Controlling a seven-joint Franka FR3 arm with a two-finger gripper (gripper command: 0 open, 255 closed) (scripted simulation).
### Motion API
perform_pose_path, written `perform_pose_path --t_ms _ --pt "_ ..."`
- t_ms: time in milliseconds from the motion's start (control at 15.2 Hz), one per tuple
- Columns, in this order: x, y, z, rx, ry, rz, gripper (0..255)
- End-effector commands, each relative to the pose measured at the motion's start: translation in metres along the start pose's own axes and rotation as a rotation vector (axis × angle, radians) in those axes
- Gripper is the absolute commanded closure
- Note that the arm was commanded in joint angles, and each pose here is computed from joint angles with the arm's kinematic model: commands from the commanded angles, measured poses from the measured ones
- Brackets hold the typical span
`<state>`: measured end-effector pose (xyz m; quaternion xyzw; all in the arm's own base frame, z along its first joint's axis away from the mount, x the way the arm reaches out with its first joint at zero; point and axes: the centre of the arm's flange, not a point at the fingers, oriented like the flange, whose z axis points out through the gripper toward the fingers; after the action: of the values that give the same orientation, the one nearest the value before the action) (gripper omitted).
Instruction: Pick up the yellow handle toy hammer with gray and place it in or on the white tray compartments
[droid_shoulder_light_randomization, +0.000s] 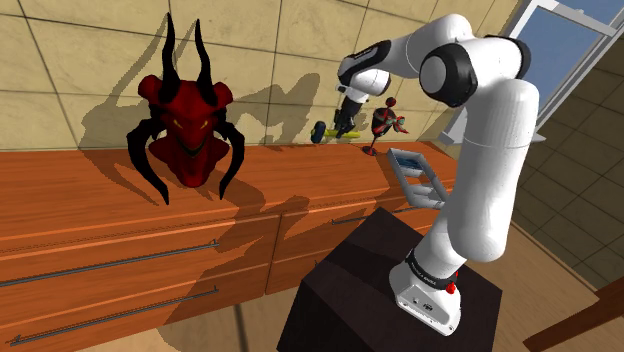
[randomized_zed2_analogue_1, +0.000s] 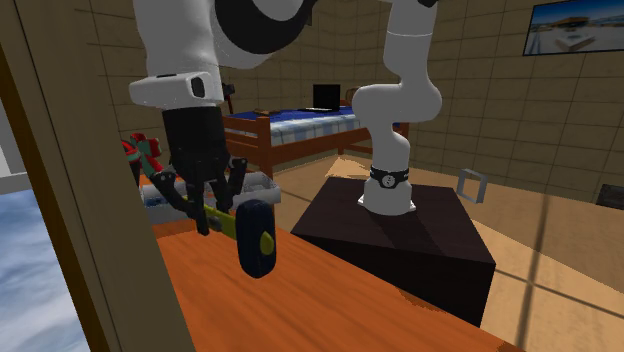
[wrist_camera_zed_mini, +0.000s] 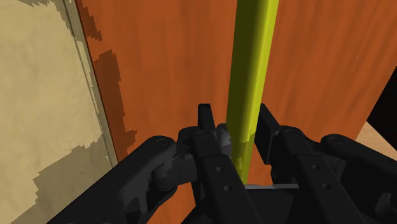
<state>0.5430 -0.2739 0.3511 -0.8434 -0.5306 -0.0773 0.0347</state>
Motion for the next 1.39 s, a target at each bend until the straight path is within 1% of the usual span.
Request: perform_pose_path --t_ms 0,1320 --pt "0.002 -0.001 -0.007 0.0 0.0 0.0 255" --pt "-0.233 -0.116 -0.042 0.0 0.0 0.0 255"
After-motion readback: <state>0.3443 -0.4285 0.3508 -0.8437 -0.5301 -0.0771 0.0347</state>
